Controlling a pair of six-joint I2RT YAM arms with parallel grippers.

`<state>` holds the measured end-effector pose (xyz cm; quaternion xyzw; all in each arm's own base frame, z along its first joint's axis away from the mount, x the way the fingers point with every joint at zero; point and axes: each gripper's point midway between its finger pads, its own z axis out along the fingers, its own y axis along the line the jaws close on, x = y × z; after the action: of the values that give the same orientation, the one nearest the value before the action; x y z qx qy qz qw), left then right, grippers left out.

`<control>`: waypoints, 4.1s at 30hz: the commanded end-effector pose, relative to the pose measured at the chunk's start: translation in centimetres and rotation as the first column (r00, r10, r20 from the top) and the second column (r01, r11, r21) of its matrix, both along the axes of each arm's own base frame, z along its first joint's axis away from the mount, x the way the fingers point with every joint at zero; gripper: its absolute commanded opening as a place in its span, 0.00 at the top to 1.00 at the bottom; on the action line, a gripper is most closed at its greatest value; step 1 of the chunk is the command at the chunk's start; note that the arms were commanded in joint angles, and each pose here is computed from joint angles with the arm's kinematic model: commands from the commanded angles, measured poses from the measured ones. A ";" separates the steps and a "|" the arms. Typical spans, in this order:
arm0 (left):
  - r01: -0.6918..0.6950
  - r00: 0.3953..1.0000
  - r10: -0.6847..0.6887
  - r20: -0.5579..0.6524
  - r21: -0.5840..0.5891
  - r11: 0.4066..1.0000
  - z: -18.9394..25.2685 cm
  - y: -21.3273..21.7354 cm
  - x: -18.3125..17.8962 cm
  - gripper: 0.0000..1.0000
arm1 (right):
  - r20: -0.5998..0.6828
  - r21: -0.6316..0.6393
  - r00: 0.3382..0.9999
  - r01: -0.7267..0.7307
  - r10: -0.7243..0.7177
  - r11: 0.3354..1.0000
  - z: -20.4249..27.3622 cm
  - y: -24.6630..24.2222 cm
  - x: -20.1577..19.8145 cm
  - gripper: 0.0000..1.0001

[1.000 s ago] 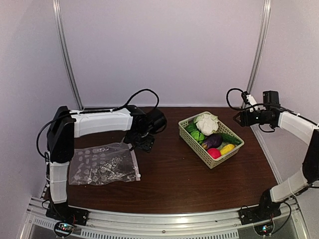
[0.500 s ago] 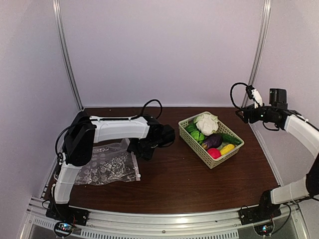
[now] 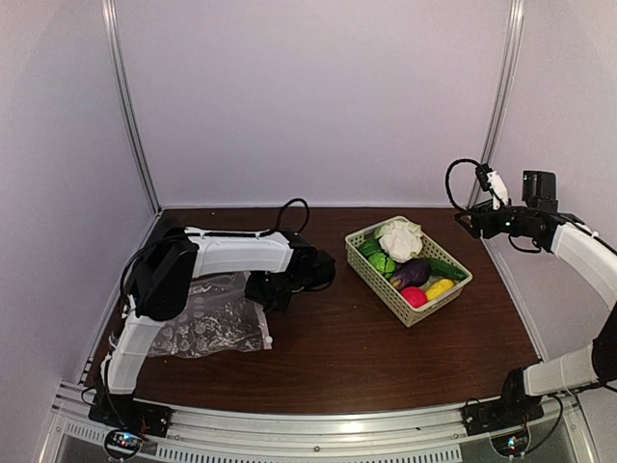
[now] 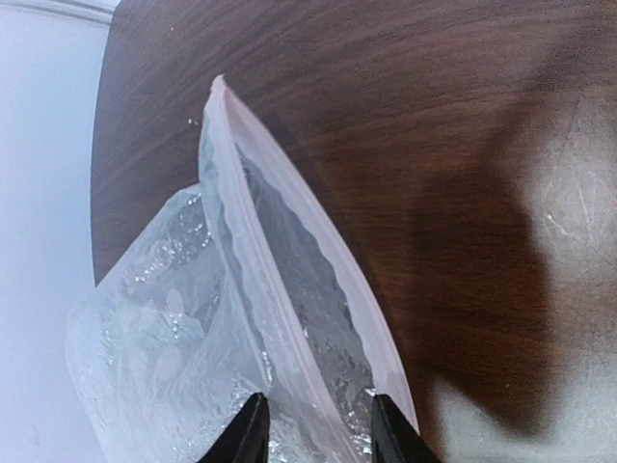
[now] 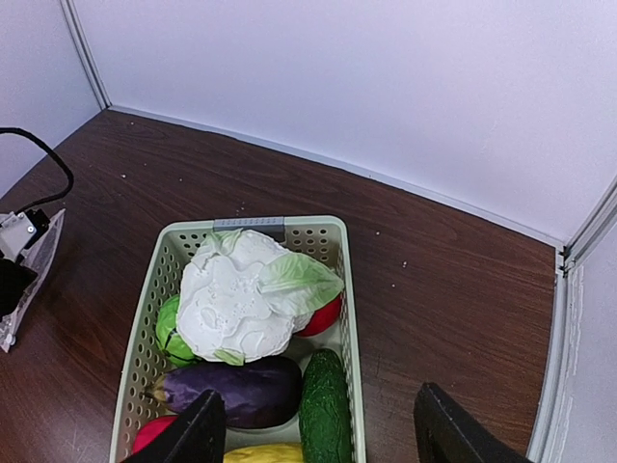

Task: Place the food in the zip-top bag and seal the zipper
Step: Pick up the zipper food storage bag at the center of the board, then pass from the left arm to the right, then pass from the right arm to the left

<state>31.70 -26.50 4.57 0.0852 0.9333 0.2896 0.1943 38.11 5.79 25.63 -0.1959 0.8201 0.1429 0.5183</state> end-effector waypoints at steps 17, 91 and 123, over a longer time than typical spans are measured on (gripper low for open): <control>0.265 0.949 -0.257 0.181 -0.018 0.964 12.5 -2.7 -0.2 1.00 | 0.050 -0.017 0.997 -0.064 0.064 0.998 3.6 0.6 -1.7 0.31; 0.323 0.900 -0.076 0.428 -0.542 0.776 17.1 -9.5 1.1 0.46 | -0.345 0.656 0.747 -0.241 0.569 0.715 -0.5 35.6 -2.5 1.00; 0.394 0.760 -0.136 0.636 -0.285 0.874 23.3 -5.4 2.9 1.00 | -0.328 0.424 0.835 -0.288 0.442 0.859 -0.1 29.4 -1.7 0.63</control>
<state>33.65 -31.29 26.38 0.0470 0.8577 0.0602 0.5085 38.27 35.54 22.22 -0.1330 0.8590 0.3849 0.3103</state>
